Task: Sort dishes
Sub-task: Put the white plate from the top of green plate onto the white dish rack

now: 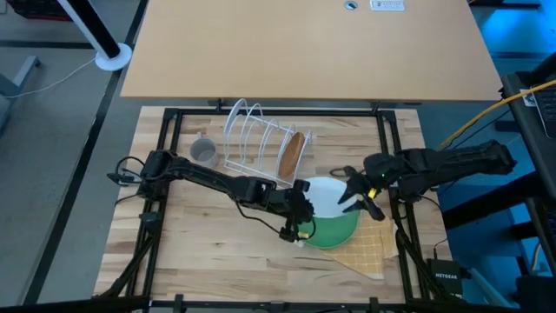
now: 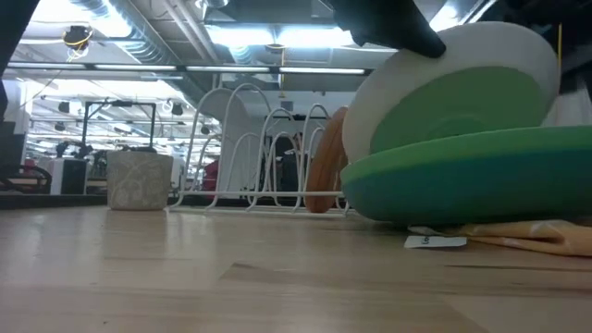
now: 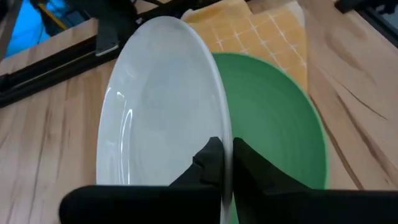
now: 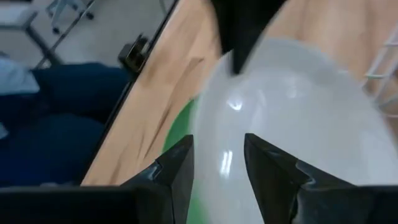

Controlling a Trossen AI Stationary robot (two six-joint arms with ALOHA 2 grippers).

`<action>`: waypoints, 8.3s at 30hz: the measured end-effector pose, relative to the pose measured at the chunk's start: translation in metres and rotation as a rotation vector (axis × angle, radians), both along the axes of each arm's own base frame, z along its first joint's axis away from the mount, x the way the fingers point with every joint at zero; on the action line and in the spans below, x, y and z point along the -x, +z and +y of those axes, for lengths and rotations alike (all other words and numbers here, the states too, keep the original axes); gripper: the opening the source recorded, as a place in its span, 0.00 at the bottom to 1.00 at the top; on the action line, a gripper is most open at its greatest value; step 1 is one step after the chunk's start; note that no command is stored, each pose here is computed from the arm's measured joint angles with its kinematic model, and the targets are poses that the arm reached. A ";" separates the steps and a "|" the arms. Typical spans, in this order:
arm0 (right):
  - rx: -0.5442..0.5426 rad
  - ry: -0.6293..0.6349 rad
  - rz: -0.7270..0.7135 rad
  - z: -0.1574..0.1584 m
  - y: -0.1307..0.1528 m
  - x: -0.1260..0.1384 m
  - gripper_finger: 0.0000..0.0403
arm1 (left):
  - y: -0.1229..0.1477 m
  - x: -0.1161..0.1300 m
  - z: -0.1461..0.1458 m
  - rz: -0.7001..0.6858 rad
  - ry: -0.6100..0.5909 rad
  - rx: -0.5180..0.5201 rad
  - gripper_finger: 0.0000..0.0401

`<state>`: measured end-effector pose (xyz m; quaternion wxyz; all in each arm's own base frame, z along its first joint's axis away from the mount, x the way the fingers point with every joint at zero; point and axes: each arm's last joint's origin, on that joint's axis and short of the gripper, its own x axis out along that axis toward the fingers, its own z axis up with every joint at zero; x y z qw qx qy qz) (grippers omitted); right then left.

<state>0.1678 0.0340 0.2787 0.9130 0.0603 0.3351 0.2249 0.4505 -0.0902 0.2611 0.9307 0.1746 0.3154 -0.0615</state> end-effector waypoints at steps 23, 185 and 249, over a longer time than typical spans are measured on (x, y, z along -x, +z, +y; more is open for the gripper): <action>0.132 -0.035 -0.008 0.016 -0.003 0.003 0.36 | 0.003 0.000 0.002 -0.007 0.020 0.069 0.01; 0.947 -0.525 -0.166 -0.012 0.158 0.014 0.48 | 0.159 0.104 0.062 -0.538 0.846 0.488 0.12; 0.854 -0.373 0.013 -0.002 0.086 -0.007 0.48 | 0.024 0.098 0.140 -0.261 1.000 0.368 0.38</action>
